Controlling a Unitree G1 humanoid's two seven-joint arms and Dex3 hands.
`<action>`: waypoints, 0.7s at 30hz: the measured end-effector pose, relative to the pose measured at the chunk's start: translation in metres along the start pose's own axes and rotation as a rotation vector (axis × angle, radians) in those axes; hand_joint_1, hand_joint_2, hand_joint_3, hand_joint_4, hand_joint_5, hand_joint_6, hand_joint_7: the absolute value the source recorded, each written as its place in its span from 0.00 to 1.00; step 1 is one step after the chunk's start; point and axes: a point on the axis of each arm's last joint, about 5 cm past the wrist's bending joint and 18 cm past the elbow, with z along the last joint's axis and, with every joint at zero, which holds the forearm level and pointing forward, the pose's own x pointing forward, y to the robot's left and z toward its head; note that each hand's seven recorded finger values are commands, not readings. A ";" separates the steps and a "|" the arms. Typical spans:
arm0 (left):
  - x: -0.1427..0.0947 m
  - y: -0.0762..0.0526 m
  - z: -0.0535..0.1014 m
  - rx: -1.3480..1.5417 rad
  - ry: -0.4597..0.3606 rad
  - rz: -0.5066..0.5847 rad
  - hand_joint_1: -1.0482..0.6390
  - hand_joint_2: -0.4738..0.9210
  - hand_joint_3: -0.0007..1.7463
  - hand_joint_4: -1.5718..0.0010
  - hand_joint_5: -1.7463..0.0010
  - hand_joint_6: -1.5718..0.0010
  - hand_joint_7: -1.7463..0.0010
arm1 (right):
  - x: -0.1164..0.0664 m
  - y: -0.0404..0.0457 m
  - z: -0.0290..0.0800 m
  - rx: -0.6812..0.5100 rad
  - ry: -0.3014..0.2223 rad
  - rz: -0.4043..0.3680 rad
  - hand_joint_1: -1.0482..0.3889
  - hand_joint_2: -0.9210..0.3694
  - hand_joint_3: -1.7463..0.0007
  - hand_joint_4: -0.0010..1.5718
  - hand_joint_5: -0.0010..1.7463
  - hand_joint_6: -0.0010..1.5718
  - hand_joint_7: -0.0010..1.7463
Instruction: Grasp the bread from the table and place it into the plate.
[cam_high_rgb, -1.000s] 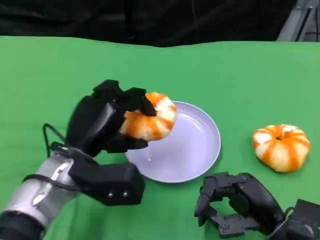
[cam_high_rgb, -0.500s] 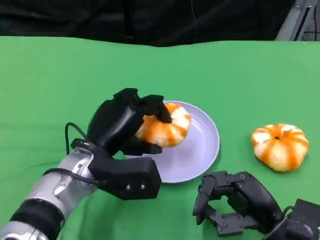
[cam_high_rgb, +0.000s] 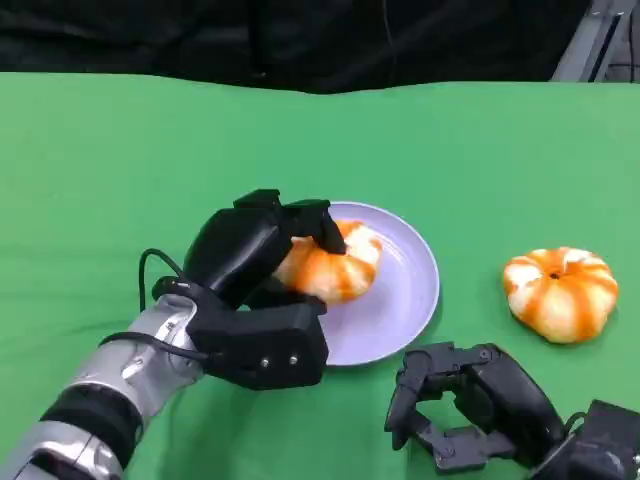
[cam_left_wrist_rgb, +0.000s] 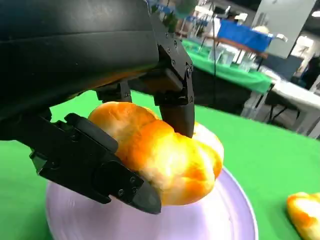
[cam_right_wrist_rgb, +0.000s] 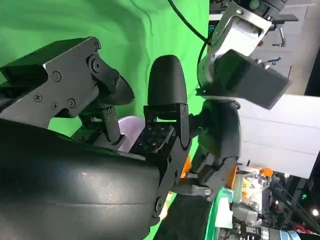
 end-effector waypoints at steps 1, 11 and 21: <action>0.001 0.000 0.000 -0.001 0.000 -0.004 0.53 0.97 0.00 0.57 0.57 0.46 0.89 | 0.000 0.0001 0.000 -0.001 0.001 0.001 0.80 0.28 0.37 0.61 0.75 0.60 0.60; 0.004 -0.005 0.003 -0.110 0.051 -0.022 0.31 1.00 0.13 0.57 0.97 0.63 1.00 | 0.000 0.0003 0.000 -0.006 0.003 0.003 0.80 0.28 0.37 0.61 0.76 0.60 0.60; 0.006 0.002 0.001 -0.237 0.073 -0.085 0.13 1.00 0.31 0.78 1.00 0.90 1.00 | 0.001 0.0001 0.001 -0.006 0.001 0.003 0.80 0.29 0.36 0.61 0.76 0.59 0.61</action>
